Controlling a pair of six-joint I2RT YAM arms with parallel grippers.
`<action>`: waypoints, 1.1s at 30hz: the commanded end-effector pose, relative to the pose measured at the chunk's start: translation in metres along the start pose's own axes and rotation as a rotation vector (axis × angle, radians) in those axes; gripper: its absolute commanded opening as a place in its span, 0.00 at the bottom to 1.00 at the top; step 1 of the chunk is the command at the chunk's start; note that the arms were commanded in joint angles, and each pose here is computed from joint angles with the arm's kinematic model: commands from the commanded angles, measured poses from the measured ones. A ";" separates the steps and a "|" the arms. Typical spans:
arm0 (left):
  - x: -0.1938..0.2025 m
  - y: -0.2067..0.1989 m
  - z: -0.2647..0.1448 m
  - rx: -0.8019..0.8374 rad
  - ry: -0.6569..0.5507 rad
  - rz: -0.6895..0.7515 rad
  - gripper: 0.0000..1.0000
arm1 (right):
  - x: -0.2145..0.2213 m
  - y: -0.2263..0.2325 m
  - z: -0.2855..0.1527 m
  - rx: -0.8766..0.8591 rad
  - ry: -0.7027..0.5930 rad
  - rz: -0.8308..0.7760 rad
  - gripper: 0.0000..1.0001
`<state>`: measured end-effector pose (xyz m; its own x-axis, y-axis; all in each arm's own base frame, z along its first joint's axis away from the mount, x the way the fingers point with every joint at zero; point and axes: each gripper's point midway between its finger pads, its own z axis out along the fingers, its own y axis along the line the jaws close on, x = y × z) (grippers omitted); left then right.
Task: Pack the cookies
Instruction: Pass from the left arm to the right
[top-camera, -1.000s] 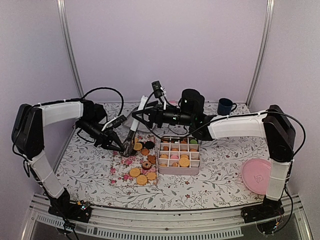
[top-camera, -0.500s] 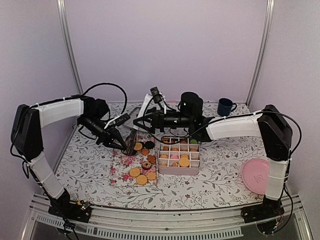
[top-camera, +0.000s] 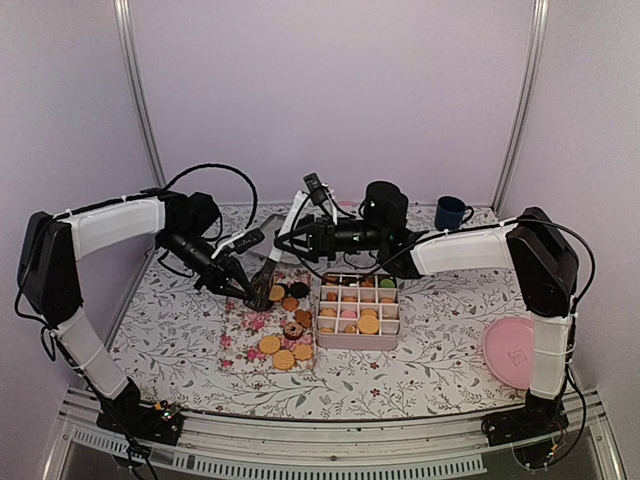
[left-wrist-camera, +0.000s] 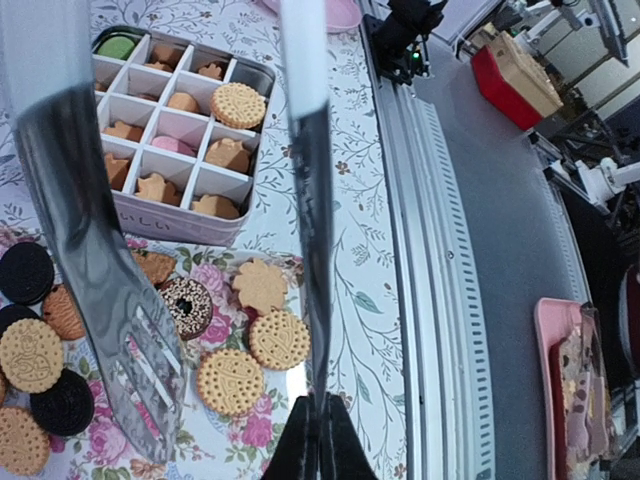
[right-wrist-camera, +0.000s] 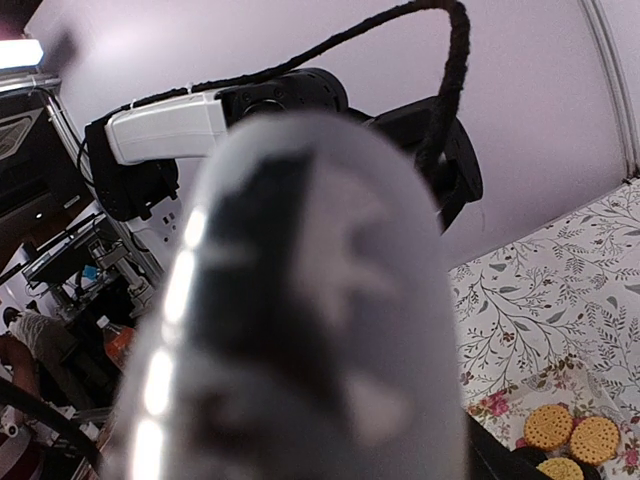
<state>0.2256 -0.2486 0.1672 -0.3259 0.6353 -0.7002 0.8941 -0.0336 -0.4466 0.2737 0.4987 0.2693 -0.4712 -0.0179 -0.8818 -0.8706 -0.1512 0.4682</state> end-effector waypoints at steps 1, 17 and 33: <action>-0.014 0.007 -0.005 -0.086 -0.027 0.067 0.00 | -0.016 -0.001 -0.004 0.052 -0.100 -0.038 0.69; -0.002 0.001 -0.002 -0.064 0.005 0.059 0.00 | -0.026 -0.001 -0.027 -0.024 -0.072 0.010 0.73; 0.000 0.004 0.001 -0.062 0.048 0.071 0.00 | 0.001 -0.003 -0.002 -0.079 0.082 0.026 0.69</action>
<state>0.2281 -0.2436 0.1601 -0.2807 0.6698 -0.6875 0.9249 -0.0025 -0.3801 0.2830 0.4862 0.2862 -0.4816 -0.0334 -0.8758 -0.8531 -0.2113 0.4771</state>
